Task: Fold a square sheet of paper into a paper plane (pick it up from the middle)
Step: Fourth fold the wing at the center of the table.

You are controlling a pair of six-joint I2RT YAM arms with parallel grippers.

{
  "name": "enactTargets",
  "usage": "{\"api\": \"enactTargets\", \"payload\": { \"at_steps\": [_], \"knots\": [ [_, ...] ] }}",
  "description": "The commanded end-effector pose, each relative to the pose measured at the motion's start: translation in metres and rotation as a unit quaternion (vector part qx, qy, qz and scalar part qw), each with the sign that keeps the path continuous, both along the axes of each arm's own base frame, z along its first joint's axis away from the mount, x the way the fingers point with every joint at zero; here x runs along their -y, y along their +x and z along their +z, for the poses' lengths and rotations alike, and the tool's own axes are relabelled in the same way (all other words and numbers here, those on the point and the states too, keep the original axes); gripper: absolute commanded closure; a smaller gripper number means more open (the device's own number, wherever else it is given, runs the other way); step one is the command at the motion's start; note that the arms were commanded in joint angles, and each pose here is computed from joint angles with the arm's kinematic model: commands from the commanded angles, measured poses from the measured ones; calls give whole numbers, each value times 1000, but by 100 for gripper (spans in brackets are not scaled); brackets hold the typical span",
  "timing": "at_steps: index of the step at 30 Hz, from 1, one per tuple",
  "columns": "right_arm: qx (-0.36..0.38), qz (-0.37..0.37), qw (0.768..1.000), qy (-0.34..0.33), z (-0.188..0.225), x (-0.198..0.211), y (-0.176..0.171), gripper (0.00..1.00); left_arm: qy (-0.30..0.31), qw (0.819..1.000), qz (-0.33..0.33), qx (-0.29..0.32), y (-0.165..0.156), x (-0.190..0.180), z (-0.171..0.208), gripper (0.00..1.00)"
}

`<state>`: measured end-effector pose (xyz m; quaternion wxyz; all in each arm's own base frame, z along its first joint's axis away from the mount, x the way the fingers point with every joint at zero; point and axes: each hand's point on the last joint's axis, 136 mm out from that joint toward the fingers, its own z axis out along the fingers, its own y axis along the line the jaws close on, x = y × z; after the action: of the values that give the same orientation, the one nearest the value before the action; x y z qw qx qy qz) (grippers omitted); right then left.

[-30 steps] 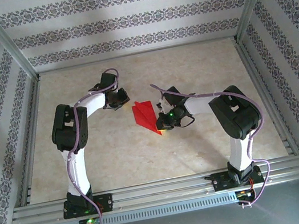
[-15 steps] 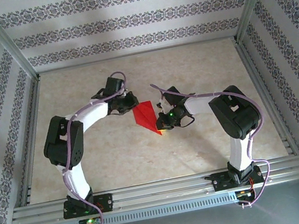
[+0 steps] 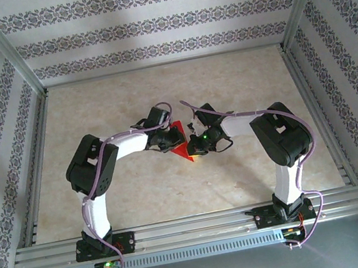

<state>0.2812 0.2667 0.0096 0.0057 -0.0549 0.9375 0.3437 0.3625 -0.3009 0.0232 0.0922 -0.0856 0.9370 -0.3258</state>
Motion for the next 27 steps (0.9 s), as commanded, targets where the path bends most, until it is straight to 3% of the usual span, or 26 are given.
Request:
{"api": "enactTargets", "payload": {
  "at_steps": [1,10,27],
  "knots": [
    [-108,-4,981,-158,-72,58,-59,93,33,999,6,-15,-6,-7,-18,89],
    [-118,11,977,-179,-81,69,-71,93,87,995,45,-15,19,-45,-27,88],
    [-125,12,974,-187,-84,73,-78,93,82,991,105,-3,91,-114,-33,87]
  ]
}}
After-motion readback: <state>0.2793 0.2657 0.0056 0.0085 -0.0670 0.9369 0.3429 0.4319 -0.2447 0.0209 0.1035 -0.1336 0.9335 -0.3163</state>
